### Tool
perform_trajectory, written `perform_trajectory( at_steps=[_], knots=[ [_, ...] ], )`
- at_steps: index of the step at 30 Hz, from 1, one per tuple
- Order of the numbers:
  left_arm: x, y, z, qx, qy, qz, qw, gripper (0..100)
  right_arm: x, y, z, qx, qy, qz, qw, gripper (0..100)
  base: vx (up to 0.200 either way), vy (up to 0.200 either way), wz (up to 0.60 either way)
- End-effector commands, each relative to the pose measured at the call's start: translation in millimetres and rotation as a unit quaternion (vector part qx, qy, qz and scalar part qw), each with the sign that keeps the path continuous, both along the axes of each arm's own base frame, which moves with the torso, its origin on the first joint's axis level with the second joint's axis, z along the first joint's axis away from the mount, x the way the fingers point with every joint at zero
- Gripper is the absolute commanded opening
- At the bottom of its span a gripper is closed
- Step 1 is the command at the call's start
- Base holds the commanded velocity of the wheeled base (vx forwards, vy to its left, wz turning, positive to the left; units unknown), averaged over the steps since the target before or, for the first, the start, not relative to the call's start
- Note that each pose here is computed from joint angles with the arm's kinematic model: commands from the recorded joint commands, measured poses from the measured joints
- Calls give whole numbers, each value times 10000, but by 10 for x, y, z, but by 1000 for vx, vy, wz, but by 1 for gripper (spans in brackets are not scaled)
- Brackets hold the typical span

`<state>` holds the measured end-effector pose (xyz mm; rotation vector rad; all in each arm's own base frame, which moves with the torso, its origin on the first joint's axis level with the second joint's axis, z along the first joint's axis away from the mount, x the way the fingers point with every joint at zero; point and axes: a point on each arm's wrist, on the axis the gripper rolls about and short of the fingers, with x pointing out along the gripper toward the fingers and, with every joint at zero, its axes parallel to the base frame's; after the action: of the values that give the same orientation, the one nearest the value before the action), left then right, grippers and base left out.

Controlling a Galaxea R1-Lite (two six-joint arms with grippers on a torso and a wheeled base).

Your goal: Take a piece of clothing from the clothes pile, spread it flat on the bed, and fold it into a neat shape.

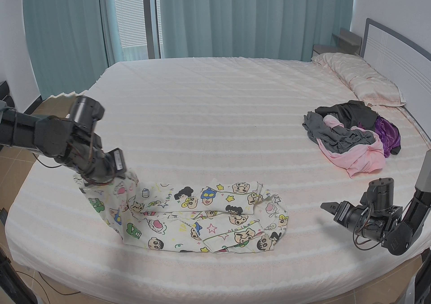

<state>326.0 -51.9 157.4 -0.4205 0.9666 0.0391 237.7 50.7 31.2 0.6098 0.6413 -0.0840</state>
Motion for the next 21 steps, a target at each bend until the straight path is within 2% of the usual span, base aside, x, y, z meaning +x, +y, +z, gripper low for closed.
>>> perform_trajectory(
  at_steps=[1, 3, 8, 10, 15, 19, 21],
  knots=[
    [-170, -956, -26, 104, -69, -171, 9998, 0, -9, 18, -7, -11, 16, 41, 10000, 100, 0, 0, 0],
    [-199, -1386, -118, 33, -43, -285, 9996, 0, -11, 25, -7, -13, 17, 67, 10000, 100, 0, 0, 0],
    [-224, -1891, -157, -258, -87, -586, 9979, 0, -11, 25, -7, -13, 17, 67, 10000, 100, 0, 0, 0],
    [-206, -1946, -178, -296, -89, -637, 9975, 0, -10, 29, -1, -15, -23, 73, 10000, 100, 0, 0, 0],
    [-146, -1968, -193, -705, -148, -771, 9944, 0, -8, 60, 4, 14, -119, 130, 9998, 100, 0, 0, 0],
    [-99, -1969, -208, -1289, -131, -1061, 9859, 0, -32, 96, -2, 5, -98, 208, 9997, 100, 0, 0, 0],
    [-82, -1990, -234, -1455, -196, -1136, 9826, 0, -32, 96, -2, 5, -98, 208, 9997, 100, 0, 0, 0]
  ],
)
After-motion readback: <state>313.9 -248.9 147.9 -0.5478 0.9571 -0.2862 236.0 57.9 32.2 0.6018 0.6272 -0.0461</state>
